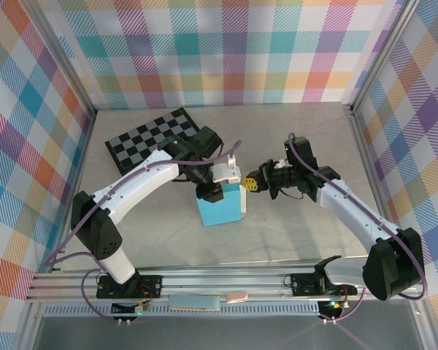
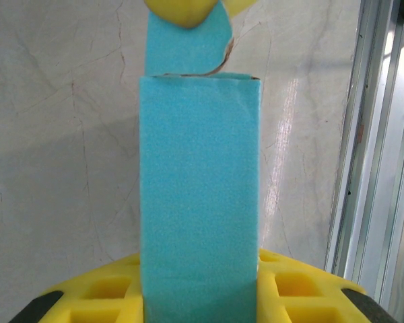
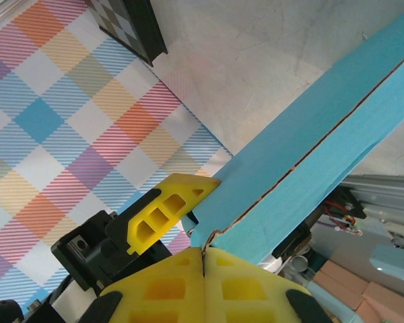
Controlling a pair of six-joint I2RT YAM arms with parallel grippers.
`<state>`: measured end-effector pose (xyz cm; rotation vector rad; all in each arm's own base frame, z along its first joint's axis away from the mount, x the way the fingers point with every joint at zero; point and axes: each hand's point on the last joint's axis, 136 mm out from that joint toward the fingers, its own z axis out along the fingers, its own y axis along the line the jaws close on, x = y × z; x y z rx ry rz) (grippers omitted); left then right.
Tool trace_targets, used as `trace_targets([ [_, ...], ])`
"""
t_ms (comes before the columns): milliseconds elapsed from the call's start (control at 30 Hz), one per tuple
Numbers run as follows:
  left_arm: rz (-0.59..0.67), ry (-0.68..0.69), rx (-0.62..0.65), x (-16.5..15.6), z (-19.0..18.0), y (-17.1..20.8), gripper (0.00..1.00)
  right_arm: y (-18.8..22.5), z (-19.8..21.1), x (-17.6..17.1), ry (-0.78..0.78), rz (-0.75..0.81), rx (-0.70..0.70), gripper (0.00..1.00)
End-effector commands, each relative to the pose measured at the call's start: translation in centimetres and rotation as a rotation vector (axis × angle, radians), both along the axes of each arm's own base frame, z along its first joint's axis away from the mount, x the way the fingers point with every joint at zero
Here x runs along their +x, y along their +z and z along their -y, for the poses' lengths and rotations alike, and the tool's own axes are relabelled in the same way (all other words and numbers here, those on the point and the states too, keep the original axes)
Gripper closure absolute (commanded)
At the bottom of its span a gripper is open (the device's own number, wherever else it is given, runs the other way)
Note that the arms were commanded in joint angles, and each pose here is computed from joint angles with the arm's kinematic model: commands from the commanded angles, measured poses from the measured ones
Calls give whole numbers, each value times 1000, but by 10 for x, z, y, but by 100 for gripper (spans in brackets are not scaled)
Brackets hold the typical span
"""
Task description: Fold the paper box
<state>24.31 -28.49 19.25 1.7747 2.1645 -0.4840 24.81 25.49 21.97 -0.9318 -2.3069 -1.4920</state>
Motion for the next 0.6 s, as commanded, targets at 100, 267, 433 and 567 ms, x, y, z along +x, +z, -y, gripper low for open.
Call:
trace_targets([
  [100,-1,-16,-3,0,-1,-11,87,-10,5,-1,66,129,-70,100],
  [267,-4,-17,-9,-1,-1,-10,88,-14,9,-1,100,217,-114,100],
  [433,-10,-24,-17,-2,0,-10,88,-12,10,6,118,325,-134,100],
  [567,-6,-33,-26,-3,1,-9,88,-7,11,12,149,423,-167,100],
])
